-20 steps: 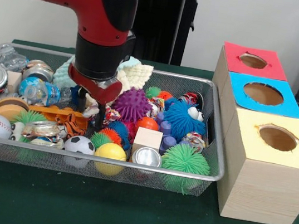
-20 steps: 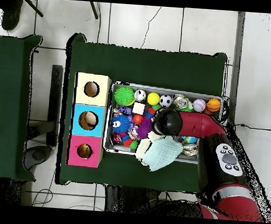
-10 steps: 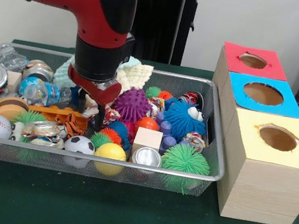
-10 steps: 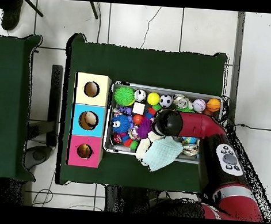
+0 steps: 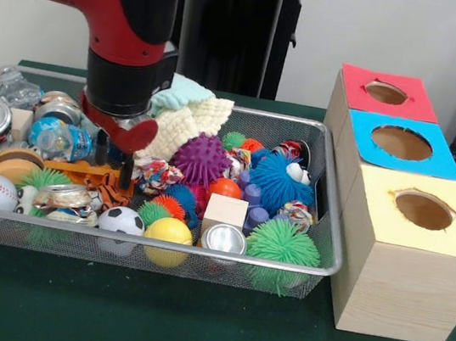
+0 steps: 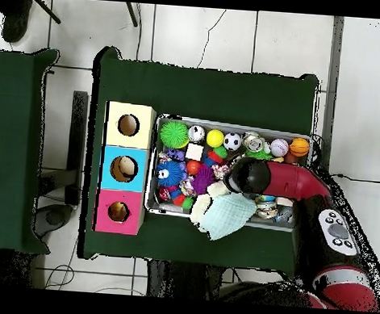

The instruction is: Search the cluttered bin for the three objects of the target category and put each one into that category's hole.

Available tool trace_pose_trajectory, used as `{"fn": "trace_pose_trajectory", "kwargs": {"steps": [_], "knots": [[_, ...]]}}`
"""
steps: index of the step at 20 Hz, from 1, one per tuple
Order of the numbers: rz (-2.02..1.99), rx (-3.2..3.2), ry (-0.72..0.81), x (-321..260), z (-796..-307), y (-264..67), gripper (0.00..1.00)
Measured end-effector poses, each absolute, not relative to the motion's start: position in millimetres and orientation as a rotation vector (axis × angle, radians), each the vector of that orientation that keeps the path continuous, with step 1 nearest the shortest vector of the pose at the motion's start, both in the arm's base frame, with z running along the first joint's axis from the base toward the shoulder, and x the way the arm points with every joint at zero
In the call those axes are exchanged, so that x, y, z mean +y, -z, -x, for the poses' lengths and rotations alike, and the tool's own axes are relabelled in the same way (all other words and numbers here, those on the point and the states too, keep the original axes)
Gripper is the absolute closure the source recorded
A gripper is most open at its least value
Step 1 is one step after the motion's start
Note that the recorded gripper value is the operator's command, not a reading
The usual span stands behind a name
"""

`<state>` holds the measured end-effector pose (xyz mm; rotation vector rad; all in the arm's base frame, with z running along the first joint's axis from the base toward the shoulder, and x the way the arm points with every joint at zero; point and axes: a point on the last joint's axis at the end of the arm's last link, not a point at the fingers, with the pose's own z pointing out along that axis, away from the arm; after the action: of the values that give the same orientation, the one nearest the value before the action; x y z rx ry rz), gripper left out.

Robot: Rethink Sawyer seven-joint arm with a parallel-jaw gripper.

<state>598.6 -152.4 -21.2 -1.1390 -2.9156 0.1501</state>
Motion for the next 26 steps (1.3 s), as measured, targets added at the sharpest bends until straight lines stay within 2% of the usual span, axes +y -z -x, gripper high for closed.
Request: {"fn": "trace_pose_trajectory", "kwargs": {"steps": [11, 26], "knots": [[1.165, -2.946, -0.159, -163.0, -616.9, 18.4, 0.00], [1.144, -2.958, -0.197, -160.1, -639.3, 36.4, 0.00]]}}
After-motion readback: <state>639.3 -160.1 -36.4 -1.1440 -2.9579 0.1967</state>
